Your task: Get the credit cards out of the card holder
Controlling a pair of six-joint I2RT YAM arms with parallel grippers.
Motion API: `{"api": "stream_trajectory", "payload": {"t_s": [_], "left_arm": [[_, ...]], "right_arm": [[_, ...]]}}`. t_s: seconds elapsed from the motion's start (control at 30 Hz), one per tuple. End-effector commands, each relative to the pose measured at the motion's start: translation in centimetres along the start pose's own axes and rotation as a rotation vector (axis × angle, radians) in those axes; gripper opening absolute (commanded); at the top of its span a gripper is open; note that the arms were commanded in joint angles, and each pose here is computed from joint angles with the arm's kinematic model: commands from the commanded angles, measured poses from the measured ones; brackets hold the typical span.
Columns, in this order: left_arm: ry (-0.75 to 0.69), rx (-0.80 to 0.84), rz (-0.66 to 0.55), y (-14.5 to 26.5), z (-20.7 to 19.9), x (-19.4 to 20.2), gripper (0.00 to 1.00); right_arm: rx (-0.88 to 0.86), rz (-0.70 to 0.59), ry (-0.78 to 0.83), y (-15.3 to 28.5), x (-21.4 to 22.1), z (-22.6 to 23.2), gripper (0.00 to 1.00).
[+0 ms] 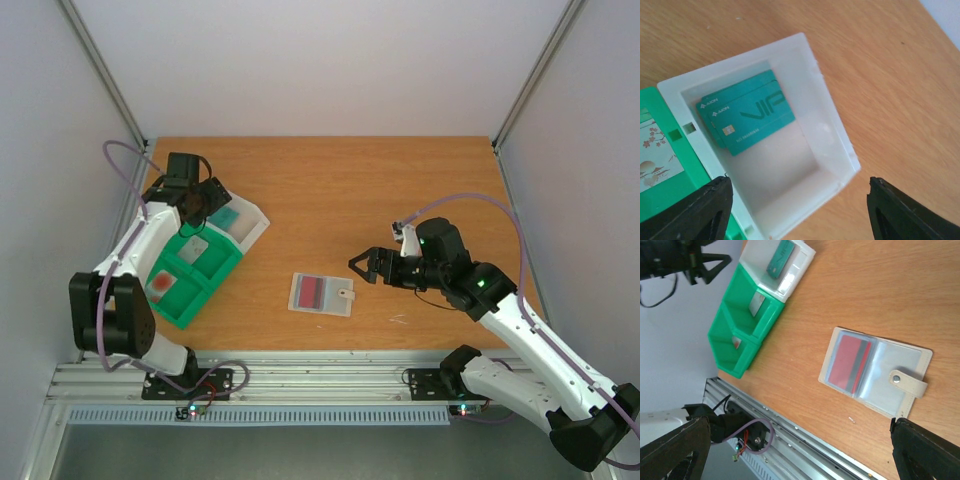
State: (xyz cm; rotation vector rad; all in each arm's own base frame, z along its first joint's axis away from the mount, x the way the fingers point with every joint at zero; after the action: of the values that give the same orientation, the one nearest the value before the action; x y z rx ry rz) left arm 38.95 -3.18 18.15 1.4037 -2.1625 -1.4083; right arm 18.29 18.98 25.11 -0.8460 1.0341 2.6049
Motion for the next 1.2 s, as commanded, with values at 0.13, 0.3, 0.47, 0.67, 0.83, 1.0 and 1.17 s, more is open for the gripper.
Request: {"api": "stream_trajectory", "payload": {"t_s": [0.13,0.3,0.47,0.67,0.83,1.0,1.17], "left_arm": [[-0.128,0.093,0.150,3.8,0.7,3.9,0.77],[-0.203,0.153,0.233,5.8,0.9,7.1,0.74],[-0.290,0.187,0.298,7.1,1.1,10.5,0.68],[-0.321,0.253,0.403,7.1,1.4,15.2,0.64],[-0.334,0.287,0.490,6.5,1.7,18.5,0.62],[-0.328,0.309,0.535,5.7,2.3,20.5,0.60],[-0.307,0.330,0.571,4.5,3.1,22.0,0.58]], "right_arm": [[0.016,0.013,-0.017,-0.1,0.2,-0.3,0.95],[0.010,0.048,-0.061,-1.4,0.9,-1.0,0.87],[0.000,0.057,-0.090,-2.7,1.3,-1.5,0.63],[-0.014,0.101,-0.151,-5.0,1.9,-2.3,0.45],[-0.003,0.150,-0.189,-7.3,2.6,-3.3,0.42],[-0.004,0.203,-0.208,-9.9,3.5,-3.9,0.38],[0.008,0.246,-0.204,-12.2,4.4,-4.2,0.33]]}}
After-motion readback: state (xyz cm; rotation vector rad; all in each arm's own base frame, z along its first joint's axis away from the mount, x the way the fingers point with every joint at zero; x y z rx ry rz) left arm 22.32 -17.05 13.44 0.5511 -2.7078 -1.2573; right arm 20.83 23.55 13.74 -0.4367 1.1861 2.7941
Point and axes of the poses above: each gripper's point midway between its finger pads, its own y axis back along the fingers, its own z axis along the line the jaws close on, x = y × z, the point moved 3 cm from there along y, back along the fingers, and after that the axes turned 13 degrees about y, right-handed, at the moved point
